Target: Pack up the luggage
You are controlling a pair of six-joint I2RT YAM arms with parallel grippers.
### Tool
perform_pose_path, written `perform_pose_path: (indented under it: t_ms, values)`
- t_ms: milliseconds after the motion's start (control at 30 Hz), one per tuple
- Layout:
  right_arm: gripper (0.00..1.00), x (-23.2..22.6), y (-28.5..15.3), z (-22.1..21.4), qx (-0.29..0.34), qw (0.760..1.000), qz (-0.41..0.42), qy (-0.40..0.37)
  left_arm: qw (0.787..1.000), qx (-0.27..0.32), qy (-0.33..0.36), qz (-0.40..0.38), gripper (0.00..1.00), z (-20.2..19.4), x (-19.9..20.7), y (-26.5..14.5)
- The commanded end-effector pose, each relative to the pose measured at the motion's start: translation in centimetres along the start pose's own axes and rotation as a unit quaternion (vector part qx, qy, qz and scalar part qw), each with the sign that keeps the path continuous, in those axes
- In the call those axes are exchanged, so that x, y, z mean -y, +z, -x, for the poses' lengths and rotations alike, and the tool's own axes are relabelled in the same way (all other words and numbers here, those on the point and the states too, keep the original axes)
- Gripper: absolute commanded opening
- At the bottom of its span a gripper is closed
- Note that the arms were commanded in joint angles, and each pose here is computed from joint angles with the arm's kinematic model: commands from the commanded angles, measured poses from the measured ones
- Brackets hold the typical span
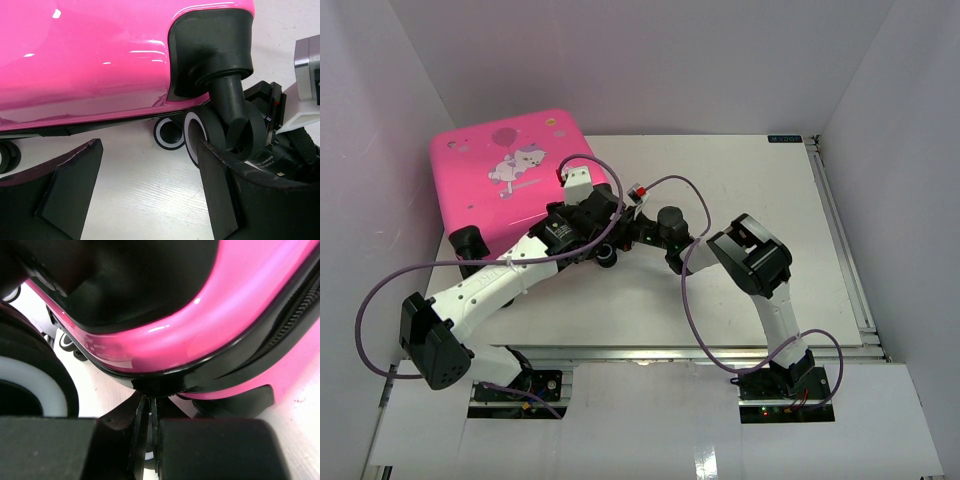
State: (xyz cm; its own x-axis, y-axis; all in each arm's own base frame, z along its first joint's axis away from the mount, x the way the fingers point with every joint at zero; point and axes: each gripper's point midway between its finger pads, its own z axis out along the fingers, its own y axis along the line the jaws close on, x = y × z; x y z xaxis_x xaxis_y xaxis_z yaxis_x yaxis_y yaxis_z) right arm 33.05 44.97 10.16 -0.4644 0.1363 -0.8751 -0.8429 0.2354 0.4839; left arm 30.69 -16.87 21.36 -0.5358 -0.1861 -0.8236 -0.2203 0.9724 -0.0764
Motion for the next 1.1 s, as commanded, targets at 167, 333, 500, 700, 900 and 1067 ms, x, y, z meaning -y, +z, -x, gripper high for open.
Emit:
perform_pose_path:
  t_ms: [167, 333, 500, 700, 900, 1067]
  values:
    - [0.08, 0.8, 1.3, -2.6, -0.031, 1.0, -0.001, 0.003, 0.991, 0.022, -0.068, -0.116, 0.88, 3.3, 7.4, -3.3]
    - [0.08, 0.8, 1.2, -2.4, -0.03, 1.0, 0.0, 0.004, 0.992, 0.016, -0.058, -0.113, 0.89, 2.9, 7.8, -3.1]
    - [0.08, 1.1, 1.4, -2.8, -0.033, 0.999, 0.001, 0.015, 0.992, 0.004, -0.032, -0.12, 0.9, 2.5, 9.6, -2.7]
    - [0.08, 1.2, 1.4, -2.6, -0.032, 0.999, 0.002, 0.018, 0.998, 0.003, -0.012, -0.061, 0.9, 1.6, 8.1, -1.6]
    - [0.08, 1.3, 1.0, -2.2, -0.03, 0.999, 0.001, 0.016, 1.0, -0.003, 0.001, -0.003, 0.9, 0.6, 5.5, -1.1]
    - [0.08, 1.3, 1.0, -2.3, -0.031, 0.999, 0.0, 0.017, 1.0, 0.0, -0.007, 0.004, 0.9, 0.7, 5.3, -1.0]
